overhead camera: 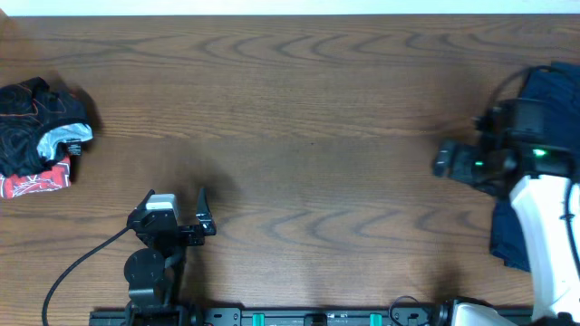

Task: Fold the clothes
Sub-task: 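Reach the right gripper to the navy shorts stack at right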

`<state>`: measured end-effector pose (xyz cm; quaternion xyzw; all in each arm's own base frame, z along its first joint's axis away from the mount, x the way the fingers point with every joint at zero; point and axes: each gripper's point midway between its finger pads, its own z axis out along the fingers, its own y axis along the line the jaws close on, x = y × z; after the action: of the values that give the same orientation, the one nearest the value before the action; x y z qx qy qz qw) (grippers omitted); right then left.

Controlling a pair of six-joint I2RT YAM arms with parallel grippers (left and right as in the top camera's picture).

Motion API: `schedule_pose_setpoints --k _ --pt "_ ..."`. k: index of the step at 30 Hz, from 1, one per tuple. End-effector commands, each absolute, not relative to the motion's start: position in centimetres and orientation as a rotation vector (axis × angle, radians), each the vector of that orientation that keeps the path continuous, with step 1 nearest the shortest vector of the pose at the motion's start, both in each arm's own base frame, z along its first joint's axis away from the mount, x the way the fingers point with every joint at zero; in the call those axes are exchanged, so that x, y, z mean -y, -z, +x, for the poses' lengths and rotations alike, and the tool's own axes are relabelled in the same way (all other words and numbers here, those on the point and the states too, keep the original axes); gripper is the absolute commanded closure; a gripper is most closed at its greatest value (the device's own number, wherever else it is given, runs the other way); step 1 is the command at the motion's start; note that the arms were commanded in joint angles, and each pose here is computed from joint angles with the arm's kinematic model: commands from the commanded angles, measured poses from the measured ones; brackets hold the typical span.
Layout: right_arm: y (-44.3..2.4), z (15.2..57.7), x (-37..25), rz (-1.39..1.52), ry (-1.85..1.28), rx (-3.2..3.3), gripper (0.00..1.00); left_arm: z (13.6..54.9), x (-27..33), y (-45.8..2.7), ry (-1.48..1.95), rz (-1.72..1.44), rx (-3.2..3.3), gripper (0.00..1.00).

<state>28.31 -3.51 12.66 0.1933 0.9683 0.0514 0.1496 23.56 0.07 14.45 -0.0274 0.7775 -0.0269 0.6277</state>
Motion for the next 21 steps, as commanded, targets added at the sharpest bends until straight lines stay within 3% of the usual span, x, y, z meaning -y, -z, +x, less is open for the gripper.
schedule_pose_setpoints --k 1,7,21 --pt "-12.2 27.4 8.2 0.877 -0.068 -2.731 0.01 23.6 0.1 -13.1 0.075 -0.067 -1.812 0.02" --pt "-10.5 26.7 11.9 1.118 -0.062 -2.686 0.01 23.6 0.1 -13.1 0.075 -0.067 -1.812 0.02" --pt "-4.9 25.7 14.1 1.433 -0.029 -2.734 0.01 23.6 0.1 -13.1 0.075 -0.067 -1.812 0.02"
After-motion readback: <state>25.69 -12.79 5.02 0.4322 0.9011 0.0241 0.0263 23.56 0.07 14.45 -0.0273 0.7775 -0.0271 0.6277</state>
